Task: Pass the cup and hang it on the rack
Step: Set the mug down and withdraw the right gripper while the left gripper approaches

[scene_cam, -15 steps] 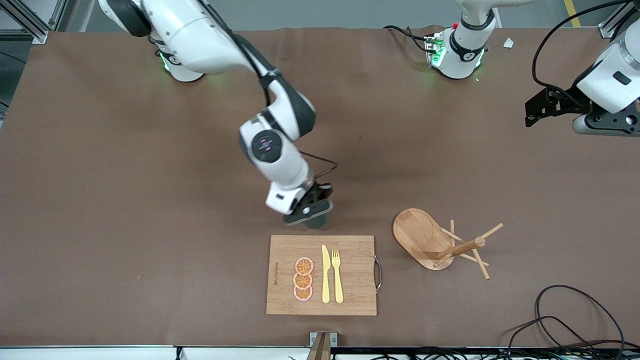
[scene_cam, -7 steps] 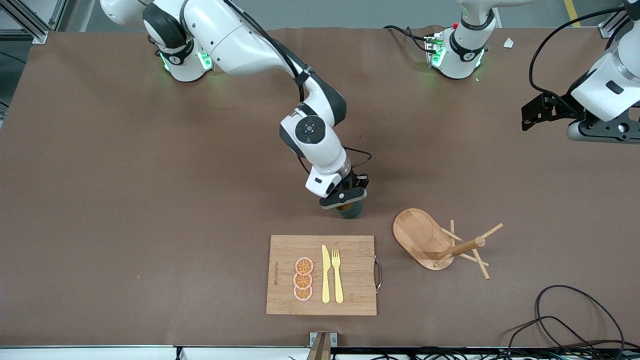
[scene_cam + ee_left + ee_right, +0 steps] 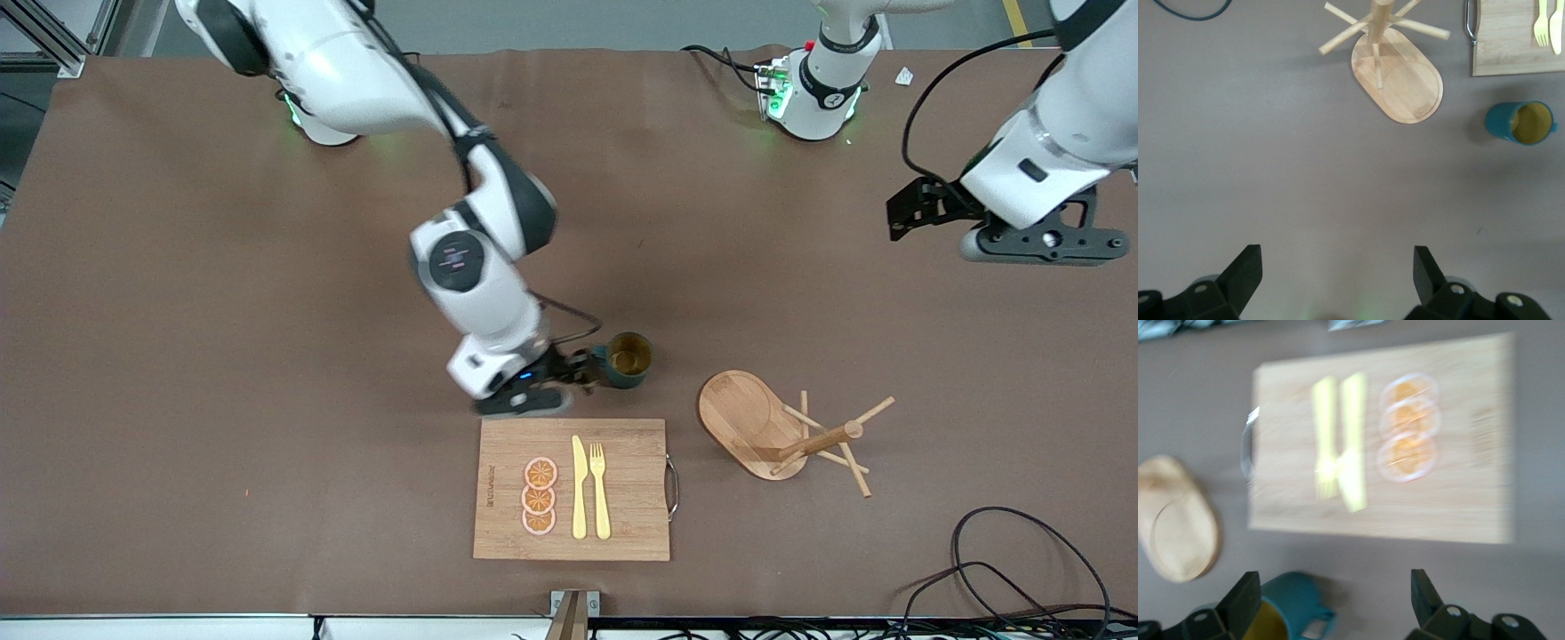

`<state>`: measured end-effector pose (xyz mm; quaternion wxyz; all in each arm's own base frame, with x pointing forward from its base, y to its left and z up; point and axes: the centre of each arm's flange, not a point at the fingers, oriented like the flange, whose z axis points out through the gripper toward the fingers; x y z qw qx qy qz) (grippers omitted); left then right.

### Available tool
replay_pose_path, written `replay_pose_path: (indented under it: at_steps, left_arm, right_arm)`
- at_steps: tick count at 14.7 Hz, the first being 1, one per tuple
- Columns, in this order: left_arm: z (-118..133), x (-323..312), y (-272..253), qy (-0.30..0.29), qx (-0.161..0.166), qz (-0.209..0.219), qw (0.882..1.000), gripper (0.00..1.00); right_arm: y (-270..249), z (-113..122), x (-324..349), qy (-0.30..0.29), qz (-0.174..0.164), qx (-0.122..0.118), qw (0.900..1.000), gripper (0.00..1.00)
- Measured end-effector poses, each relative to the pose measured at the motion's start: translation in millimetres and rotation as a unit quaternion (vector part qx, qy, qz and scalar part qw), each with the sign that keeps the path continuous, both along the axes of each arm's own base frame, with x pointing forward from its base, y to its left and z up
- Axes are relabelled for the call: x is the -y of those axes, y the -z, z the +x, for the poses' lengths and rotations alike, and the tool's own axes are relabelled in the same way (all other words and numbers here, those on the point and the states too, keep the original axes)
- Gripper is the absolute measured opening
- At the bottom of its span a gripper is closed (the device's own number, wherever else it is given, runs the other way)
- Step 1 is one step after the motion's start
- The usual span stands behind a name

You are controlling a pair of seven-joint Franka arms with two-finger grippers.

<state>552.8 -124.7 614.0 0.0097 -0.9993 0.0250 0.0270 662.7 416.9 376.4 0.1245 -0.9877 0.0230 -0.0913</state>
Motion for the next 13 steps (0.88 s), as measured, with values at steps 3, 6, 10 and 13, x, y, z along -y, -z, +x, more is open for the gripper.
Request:
replay_pose_path:
  at_steps: [3, 6, 10, 13]
  left_arm:
    - [3, 29, 11, -0.015, -0.003, 0.001, 1.0, 1.0]
    - [9, 69, 34, -0.058, -0.002, 0.001, 0.998, 1.0]
    - [13, 145, 74, -0.152, 0.009, -0.006, 0.988, 1.0]
    - [20, 191, 105, -0.223, 0.017, -0.017, 0.974, 1.0]
  right_arm:
    - [-44, 38, 108, 0.059, -0.021, -0.001, 0.998, 1.0]
    - [-58, 54, 207, 0.059, -0.047, 0.002, 0.997, 1.0]
    - [-75, 44, 336, 0.048, -0.067, -0.02, 0.996, 1.0]
    - [-96, 18, 420, 0.004, -0.076, -0.011, 0.997, 1.0]
